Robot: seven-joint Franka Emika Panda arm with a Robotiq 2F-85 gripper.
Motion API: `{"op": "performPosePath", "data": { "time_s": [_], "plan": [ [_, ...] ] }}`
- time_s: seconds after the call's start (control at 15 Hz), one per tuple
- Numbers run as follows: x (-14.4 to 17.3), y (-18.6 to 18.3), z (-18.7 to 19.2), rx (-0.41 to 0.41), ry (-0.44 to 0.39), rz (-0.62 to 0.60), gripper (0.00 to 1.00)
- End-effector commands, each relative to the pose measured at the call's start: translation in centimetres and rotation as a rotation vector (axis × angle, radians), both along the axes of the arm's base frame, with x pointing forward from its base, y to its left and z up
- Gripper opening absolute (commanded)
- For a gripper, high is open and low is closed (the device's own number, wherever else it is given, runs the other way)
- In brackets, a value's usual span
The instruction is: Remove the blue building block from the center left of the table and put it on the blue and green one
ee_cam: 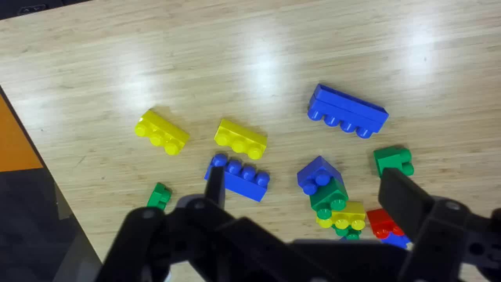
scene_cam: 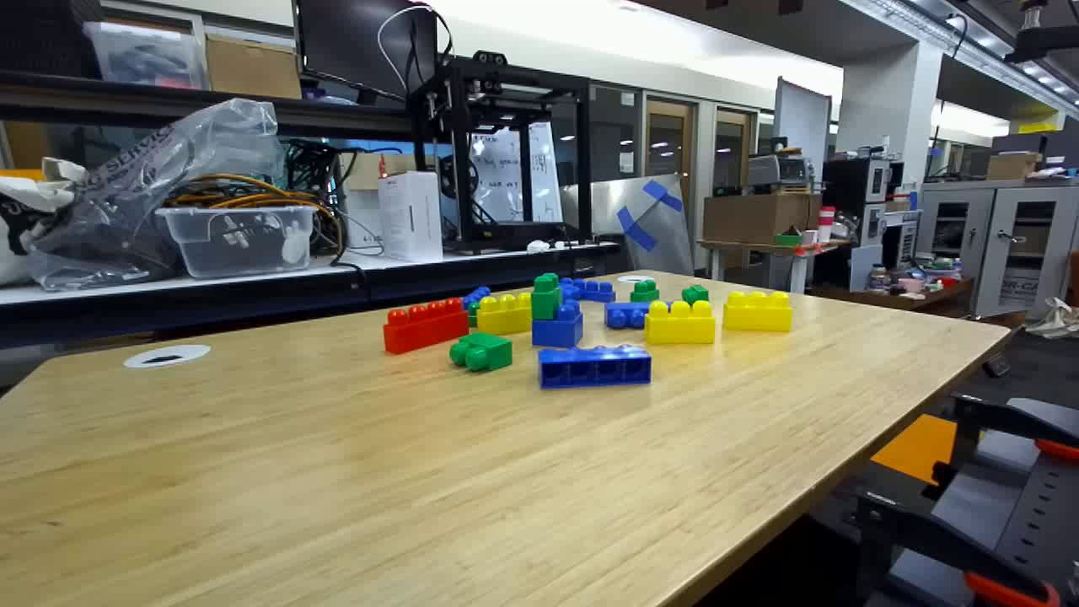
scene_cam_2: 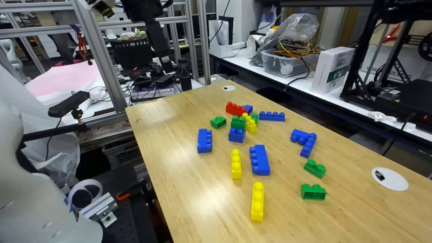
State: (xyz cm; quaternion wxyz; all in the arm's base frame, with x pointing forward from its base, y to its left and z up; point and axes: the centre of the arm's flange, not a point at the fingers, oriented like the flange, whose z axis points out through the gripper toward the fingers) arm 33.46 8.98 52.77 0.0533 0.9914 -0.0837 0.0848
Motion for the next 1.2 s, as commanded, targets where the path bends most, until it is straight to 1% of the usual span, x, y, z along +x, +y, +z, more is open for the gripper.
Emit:
{"op": "performPosePath", "data": {
  "time_s": [0.0,0.8,0.87,1.0,1.13],
  "plan": [
    [0.0,0.0,0.0,0.000,0.000,0.000,1.00],
    [0.0,0.0,0.0,0.000,0.000,0.000,1.00],
    [0.3,-0.2,-0.2,0.008,-0.002,-0.001,1.00],
    [2.6,-1.6,-1.6,0.045,0.011,0.004,1.00],
    [5.1,-3.9,-3.7,0.120,0.037,0.009,1.00]
  ]
}}
